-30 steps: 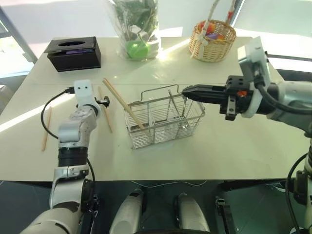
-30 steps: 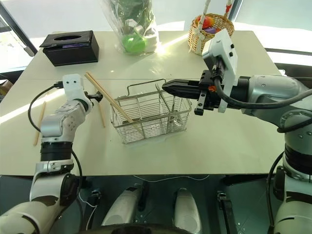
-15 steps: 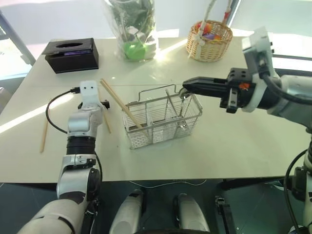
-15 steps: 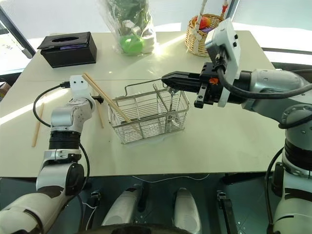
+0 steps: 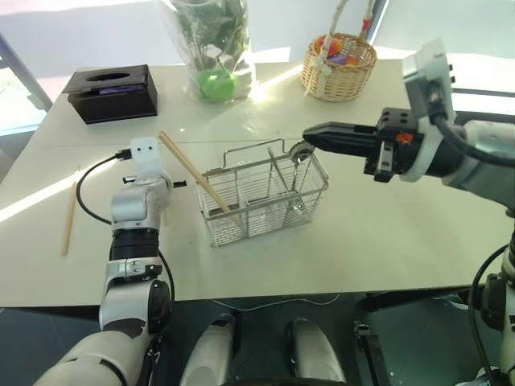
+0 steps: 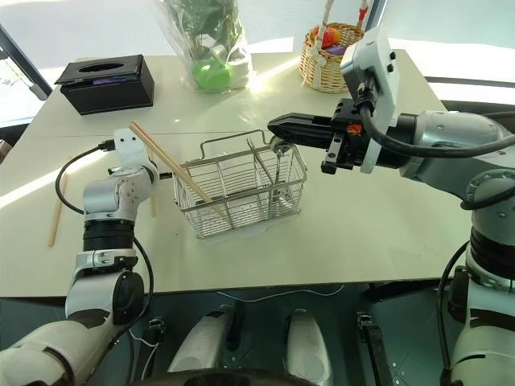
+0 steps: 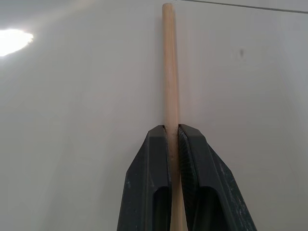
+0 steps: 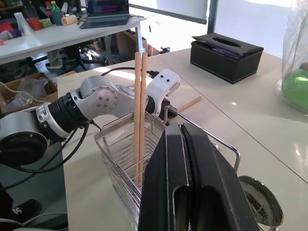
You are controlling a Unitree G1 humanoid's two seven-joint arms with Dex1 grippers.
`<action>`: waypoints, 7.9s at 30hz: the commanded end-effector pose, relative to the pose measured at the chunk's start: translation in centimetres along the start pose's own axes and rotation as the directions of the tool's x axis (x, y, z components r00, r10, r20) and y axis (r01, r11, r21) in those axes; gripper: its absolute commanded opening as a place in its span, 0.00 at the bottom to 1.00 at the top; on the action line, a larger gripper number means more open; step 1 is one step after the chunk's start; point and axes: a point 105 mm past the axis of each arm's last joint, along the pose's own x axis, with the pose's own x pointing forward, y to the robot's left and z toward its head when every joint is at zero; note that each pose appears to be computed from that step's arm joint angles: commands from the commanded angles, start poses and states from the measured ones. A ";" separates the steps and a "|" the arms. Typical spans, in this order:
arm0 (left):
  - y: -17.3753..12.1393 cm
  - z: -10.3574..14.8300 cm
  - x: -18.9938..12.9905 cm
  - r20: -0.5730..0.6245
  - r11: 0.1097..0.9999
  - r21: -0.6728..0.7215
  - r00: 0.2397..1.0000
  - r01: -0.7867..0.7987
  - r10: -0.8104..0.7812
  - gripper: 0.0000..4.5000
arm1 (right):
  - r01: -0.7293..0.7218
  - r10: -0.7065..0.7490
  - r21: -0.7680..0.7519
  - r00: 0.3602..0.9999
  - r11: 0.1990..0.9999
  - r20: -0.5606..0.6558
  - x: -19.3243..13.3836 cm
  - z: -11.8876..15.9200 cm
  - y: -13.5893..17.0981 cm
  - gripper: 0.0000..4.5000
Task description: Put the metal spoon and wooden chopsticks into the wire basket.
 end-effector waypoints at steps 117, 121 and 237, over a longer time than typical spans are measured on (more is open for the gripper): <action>19.5 4.2 -4.8 0.203 0.985 0.001 0.965 -0.172 0.169 0.98 | -0.102 0.105 0.077 0.994 0.992 -0.034 -2.3 -0.7 3.7 0.00; 19.6 2.4 -4.5 0.129 0.988 0.047 0.982 -0.144 0.137 0.98 | -0.106 0.109 0.074 0.993 0.992 -0.034 -2.3 -0.7 3.5 0.00; -8.1 7.5 -20.8 0.333 -0.058 0.359 -0.186 0.932 -0.924 0.01 | 0.076 -0.076 0.133 0.997 0.988 -0.003 -2.5 -3.3 1.7 0.00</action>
